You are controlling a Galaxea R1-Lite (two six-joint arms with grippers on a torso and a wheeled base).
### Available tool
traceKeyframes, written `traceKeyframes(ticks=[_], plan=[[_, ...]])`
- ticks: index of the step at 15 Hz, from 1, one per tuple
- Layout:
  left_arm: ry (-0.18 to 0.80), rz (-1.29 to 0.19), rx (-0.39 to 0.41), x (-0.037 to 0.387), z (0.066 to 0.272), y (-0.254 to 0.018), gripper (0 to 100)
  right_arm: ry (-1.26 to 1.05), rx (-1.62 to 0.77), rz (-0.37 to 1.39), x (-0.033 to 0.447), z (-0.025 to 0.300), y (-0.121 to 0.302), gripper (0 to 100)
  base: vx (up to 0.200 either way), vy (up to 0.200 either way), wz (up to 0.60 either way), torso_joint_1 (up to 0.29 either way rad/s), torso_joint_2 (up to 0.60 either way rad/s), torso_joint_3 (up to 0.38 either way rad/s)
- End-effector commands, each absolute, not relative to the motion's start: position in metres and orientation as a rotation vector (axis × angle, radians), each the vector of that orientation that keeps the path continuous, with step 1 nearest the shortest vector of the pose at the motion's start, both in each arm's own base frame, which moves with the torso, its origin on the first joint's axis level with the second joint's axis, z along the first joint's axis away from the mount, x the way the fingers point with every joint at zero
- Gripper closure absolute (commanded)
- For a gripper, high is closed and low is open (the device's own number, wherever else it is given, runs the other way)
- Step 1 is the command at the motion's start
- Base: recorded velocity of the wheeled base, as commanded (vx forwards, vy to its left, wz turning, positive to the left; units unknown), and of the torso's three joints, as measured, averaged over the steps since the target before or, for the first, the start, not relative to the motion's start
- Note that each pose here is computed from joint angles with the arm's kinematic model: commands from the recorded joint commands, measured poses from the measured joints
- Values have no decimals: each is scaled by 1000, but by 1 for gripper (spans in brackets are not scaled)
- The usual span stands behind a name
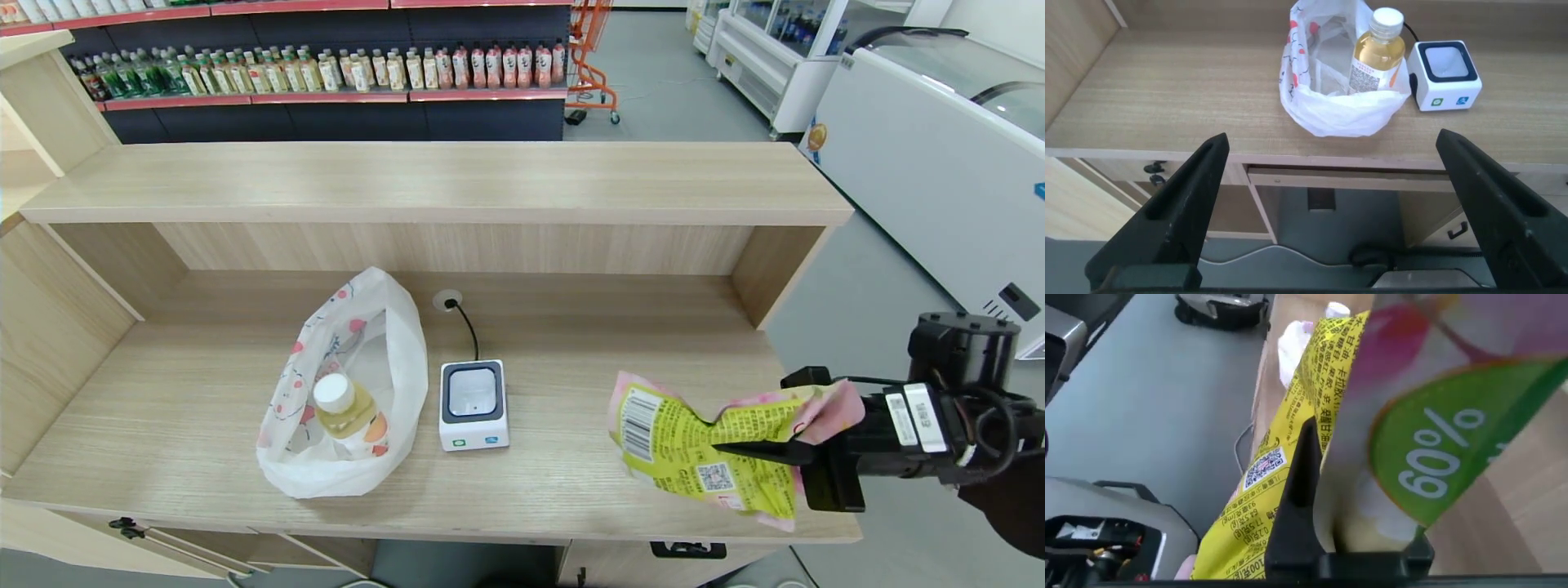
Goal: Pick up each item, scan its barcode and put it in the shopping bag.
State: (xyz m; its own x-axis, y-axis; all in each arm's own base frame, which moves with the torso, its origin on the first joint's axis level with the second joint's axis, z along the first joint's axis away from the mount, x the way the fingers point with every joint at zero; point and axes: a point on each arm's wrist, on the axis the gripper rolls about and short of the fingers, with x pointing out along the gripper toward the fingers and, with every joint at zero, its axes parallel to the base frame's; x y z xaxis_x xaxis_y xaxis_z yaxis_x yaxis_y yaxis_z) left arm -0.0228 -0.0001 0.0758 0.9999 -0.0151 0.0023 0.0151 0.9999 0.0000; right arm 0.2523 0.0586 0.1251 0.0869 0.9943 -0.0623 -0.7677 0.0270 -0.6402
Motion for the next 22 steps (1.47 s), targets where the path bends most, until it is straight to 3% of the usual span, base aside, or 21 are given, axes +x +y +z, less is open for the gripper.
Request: traceKeyframes(ticks=[1, 8, 12, 22], plan=[[-2, -15, 0, -23, 76, 0, 0, -560, -661, 1462, 244, 135, 60, 100, 0, 0, 0, 0, 0, 0], [-3, -15, 0, -23, 76, 0, 0, -777, -749, 1548, 227, 142, 76, 100, 0, 0, 0, 0, 0, 0], [-2, -15, 0, -23, 76, 0, 0, -835, -714, 1620, 224, 140, 82, 100, 0, 0, 0, 0, 0, 0], [-2, -15, 0, -23, 76, 0, 0, -874, -736, 1608, 218, 141, 78, 100, 0, 0, 0, 0, 0, 0]])
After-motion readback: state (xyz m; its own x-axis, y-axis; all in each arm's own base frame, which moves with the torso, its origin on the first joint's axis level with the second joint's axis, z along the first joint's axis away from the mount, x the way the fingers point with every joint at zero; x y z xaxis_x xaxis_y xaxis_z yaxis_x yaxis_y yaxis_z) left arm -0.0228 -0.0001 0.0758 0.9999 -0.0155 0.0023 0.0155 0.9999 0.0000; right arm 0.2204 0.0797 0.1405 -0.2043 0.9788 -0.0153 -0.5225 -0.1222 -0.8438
